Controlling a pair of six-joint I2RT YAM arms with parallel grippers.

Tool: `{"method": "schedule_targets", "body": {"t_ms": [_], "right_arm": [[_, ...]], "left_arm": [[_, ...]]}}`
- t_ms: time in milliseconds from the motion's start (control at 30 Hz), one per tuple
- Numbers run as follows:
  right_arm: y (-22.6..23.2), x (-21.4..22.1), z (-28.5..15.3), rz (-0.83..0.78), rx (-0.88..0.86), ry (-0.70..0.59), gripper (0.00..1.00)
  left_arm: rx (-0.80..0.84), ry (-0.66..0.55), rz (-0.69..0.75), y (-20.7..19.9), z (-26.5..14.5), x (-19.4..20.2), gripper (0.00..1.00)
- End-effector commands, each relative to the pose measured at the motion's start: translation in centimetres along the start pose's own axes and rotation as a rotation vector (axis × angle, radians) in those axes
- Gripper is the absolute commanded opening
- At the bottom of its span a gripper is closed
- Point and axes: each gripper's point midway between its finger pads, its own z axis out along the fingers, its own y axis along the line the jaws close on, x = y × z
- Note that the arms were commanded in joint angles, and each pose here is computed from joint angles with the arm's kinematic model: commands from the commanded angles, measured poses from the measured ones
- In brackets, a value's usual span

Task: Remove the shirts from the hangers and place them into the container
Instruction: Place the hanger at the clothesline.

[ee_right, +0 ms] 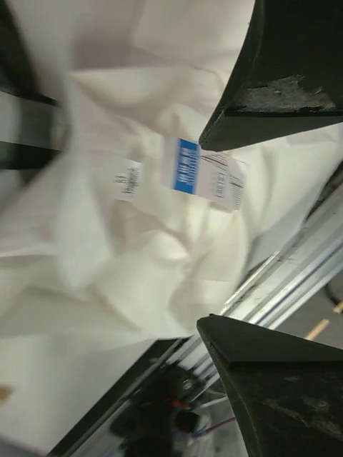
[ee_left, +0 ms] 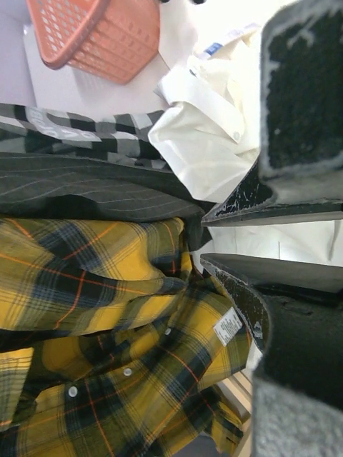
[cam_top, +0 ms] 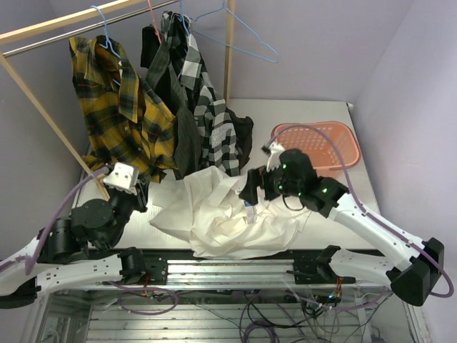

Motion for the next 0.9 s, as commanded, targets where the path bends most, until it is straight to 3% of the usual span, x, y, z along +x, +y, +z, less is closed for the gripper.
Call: {"method": "schedule_targets", "body": {"t_ms": [0, 133, 267, 567, 867], "right_arm": [[-1.8, 4.2, 0.4, 0.102, 0.146, 0.052, 1.0], [-4.5, 7.3, 1.3, 0.159, 0.237, 0.045, 1.0], [-4.5, 9.6, 2.9, 0.167, 0.176, 0.05, 1.0], [0.5, 10.4, 7.2, 0.167, -0.101, 0.048, 1.0], [8.0, 8.8, 11.9, 0.006, -0.134, 0.08, 1.0]], "left_arm": [[-0.077, -0.03, -0.011, 0.9, 0.4, 0.3, 0.33], [-0.095, -0.033, -0.002, 0.9, 0.7, 1.2, 0.33], [-0.098, -0.036, 0.004, 1.1, 0.6, 1.7, 0.33], [-0.085, -0.065, -0.053, 1.7, 0.1, 1.5, 0.3], [-0.084, -0.03, 0.01, 0.4, 1.0, 2.1, 0.29]]}}
